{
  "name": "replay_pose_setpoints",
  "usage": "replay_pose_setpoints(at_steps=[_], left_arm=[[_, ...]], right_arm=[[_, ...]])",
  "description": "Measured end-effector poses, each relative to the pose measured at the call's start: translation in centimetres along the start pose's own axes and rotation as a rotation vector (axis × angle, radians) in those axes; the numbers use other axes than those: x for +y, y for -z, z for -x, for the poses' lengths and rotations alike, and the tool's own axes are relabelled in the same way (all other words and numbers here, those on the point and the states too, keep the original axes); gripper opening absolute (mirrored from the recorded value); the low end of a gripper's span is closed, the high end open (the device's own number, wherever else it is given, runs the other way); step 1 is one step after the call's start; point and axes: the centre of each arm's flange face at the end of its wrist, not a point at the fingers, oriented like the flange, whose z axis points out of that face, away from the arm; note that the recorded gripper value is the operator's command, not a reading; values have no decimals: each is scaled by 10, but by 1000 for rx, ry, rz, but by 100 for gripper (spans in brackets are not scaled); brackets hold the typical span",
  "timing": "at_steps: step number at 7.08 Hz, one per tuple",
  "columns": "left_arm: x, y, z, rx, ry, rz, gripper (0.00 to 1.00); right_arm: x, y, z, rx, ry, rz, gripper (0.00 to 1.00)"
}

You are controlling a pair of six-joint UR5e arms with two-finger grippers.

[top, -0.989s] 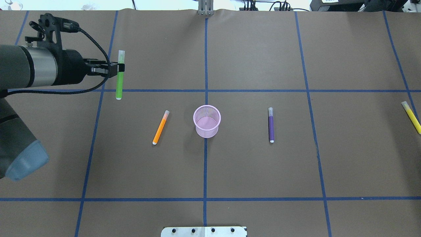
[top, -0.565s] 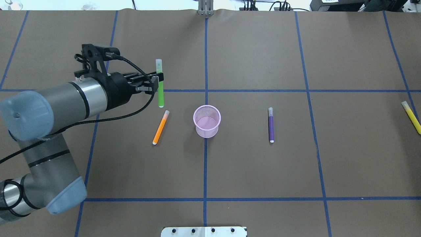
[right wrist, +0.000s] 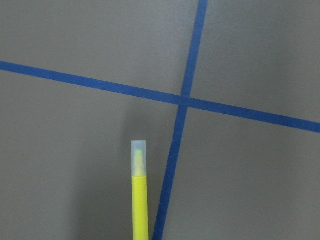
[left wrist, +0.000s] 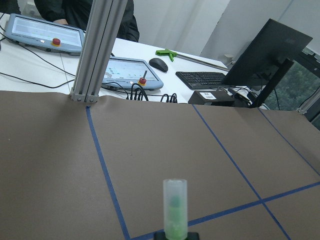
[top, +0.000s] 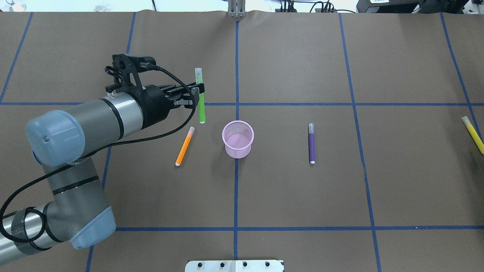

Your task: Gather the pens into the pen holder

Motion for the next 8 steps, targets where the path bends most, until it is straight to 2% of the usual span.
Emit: replay_pose_setpoints(at_steps=[2, 4, 5, 7, 8], left_arm=[[2, -2, 1, -3, 0, 3, 0], [2, -2, 1, -3, 0, 4, 0], [3, -3, 2, -3, 0, 5, 0], [4, -3, 3, -5, 1, 7, 0], [4, -3, 3, -6, 1, 8, 0]], right_arm=[[-19, -25, 12, 4, 24, 40, 99], [-24, -41, 15, 6, 31, 67, 99], [-23, -47, 15, 6, 30, 80, 94], [-20, -53, 13, 6, 26, 93, 75], [-20, -54, 14, 6, 27, 95, 74]])
